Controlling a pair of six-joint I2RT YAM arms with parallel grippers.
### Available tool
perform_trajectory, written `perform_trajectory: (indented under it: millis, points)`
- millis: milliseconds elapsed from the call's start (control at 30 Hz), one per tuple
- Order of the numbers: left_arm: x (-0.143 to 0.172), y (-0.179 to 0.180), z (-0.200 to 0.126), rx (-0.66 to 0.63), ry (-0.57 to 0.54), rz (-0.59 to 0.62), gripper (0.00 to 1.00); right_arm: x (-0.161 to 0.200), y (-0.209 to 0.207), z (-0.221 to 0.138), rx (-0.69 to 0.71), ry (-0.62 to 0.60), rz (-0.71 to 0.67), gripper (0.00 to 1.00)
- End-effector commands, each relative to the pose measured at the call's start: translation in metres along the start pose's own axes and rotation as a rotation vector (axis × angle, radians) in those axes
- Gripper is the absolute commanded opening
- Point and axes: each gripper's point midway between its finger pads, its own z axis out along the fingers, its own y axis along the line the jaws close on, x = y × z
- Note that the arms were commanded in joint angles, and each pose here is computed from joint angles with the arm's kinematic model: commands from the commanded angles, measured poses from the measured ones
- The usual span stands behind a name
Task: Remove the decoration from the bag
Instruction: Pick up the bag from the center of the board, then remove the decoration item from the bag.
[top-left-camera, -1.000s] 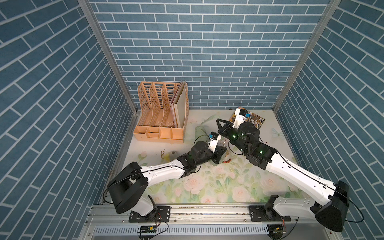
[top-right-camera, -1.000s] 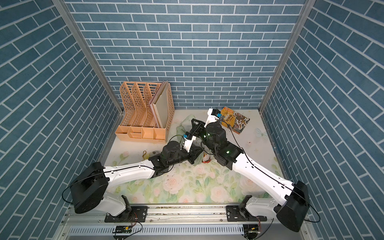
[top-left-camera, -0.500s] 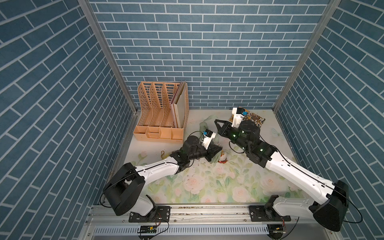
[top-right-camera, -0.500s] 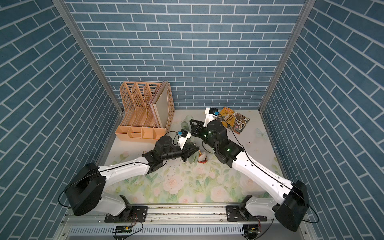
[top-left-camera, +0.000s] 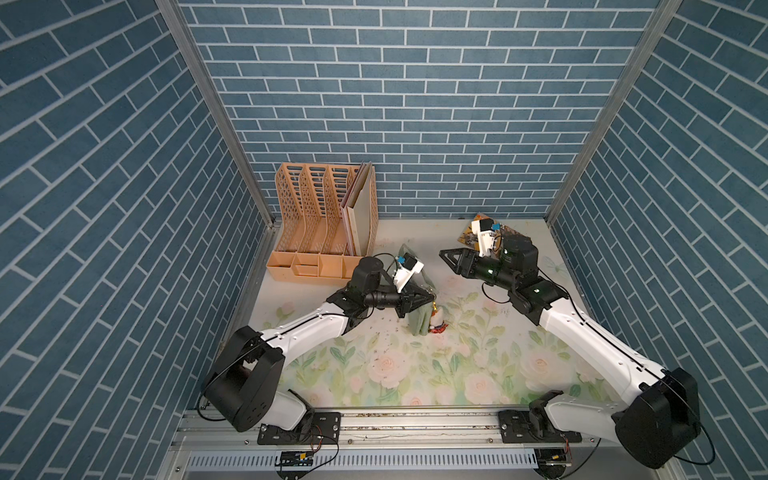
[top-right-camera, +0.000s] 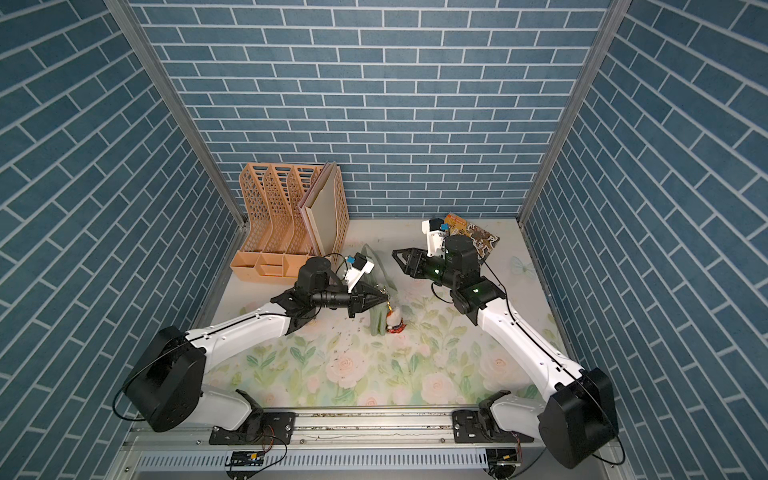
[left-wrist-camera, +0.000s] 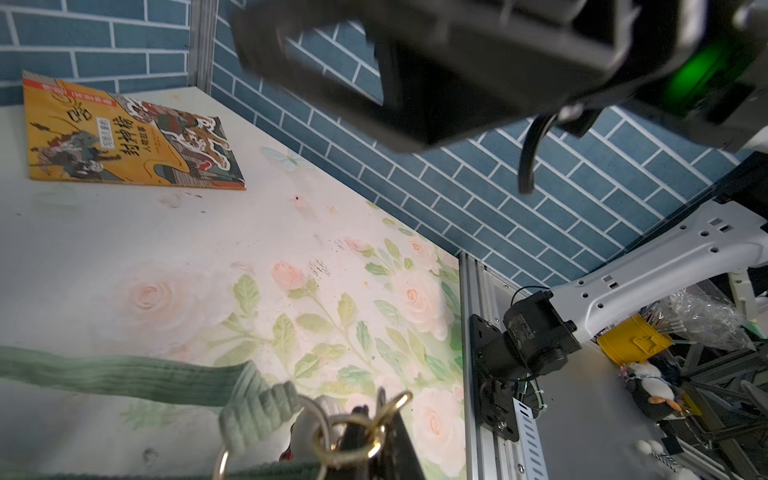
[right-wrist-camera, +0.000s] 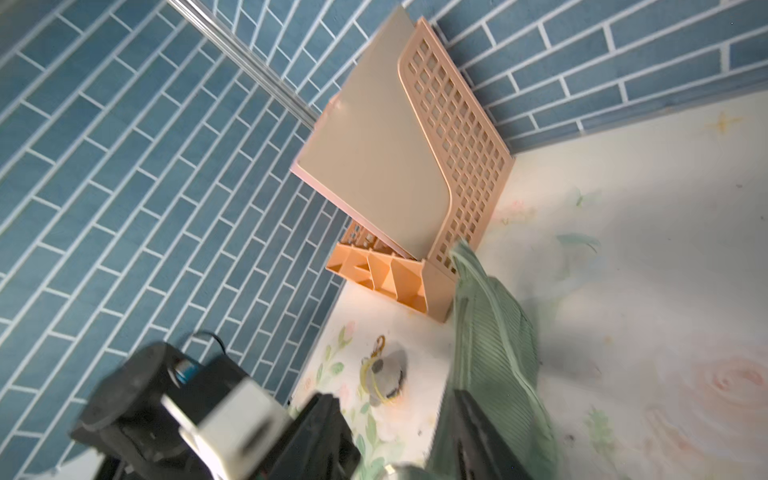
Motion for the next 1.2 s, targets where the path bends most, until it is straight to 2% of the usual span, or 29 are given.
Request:
perform_trajectory:
  millis: [0,100,200,300,367,533,767,1167]
  points:
    - [-0.021,-0.013,-0.012,0.057,-0.019,0.102,0.0,0.03,0.007,-0.011,-0.118,0.054,-0.192,0.42]
    - [-0.027,-0.013,-0.018,0.071,-0.024,0.133,0.0,0.056,0.003,-0.019,-0.189,0.023,-0.266,0.34]
    - [-0.028,-0.012,-0.021,0.085,-0.011,0.146,0.0,0.072,0.014,-0.032,-0.301,-0.03,-0.34,0.31]
    - [-0.028,-0.014,-0.022,0.114,0.005,0.165,0.0,0.083,0.021,-0.037,-0.377,-0.02,-0.389,0.33]
    - [-0.027,-0.016,-0.022,0.133,0.014,0.171,0.01,0.091,0.021,-0.034,-0.4,0.009,-0.406,0.38]
    - [-0.025,-0.02,-0.021,0.178,0.032,0.172,0.0,0.102,0.023,-0.025,-0.459,0.06,-0.411,0.45]
    - [-0.026,-0.025,-0.021,0.209,0.035,0.173,0.0,0.111,0.035,-0.012,-0.528,0.118,-0.41,0.46]
    - [-0.025,-0.024,-0.022,0.199,0.033,0.185,0.0,0.117,0.037,-0.003,-0.535,0.154,-0.374,0.34]
